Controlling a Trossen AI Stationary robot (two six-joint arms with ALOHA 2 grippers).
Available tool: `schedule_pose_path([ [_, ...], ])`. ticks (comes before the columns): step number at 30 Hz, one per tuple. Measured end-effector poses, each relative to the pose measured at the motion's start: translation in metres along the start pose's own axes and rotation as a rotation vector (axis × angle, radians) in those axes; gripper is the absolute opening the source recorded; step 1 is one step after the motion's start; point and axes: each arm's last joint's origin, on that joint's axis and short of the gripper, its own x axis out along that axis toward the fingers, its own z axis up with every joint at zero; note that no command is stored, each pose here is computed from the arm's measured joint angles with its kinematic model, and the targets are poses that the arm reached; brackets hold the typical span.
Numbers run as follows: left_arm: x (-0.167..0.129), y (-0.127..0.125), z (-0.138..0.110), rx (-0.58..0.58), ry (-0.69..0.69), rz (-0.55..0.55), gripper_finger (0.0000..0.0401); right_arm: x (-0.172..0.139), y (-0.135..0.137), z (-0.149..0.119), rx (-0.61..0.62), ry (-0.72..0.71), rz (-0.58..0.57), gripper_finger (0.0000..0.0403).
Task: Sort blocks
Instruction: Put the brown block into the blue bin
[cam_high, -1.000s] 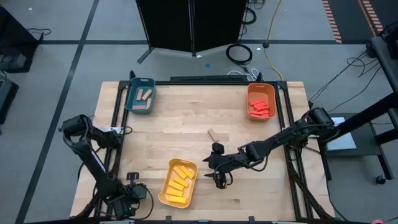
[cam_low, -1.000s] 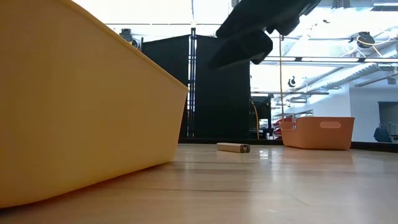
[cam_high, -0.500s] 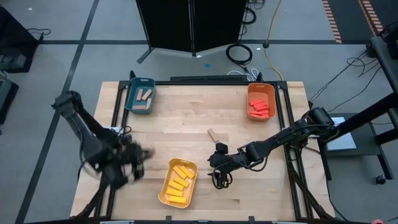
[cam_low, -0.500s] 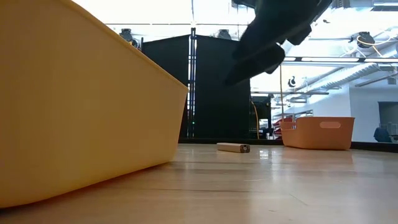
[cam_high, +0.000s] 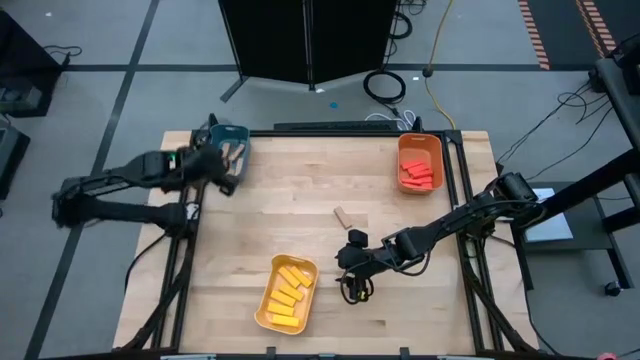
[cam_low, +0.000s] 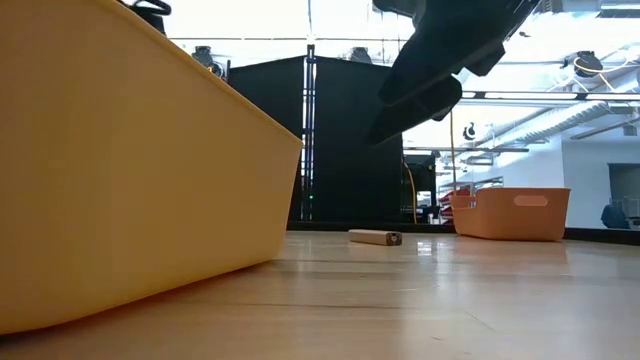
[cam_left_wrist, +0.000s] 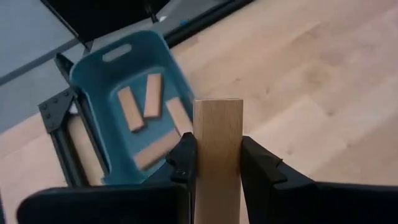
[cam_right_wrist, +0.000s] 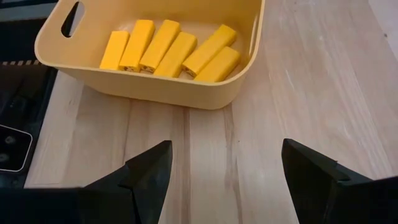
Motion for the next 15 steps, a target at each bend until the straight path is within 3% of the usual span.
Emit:
schedule_pose_path([
  [7,0.042,0.029,0.044,-0.029,-0.013,0.021,0.0067,0.000,0.000,-0.001,-0.009,0.006,-0.002,0.0240],
  [12,0.095,0.061,0.061,-0.085,0.129,0.125,0.0067,0.000,-0.002,-0.005,-0.035,0.046,-0.022,0.0240],
  [15,0.127,0.078,0.062,-0.147,0.239,0.128,0.0067,0.000,-0.003,-0.006,-0.055,0.063,-0.030,0.0240],
])
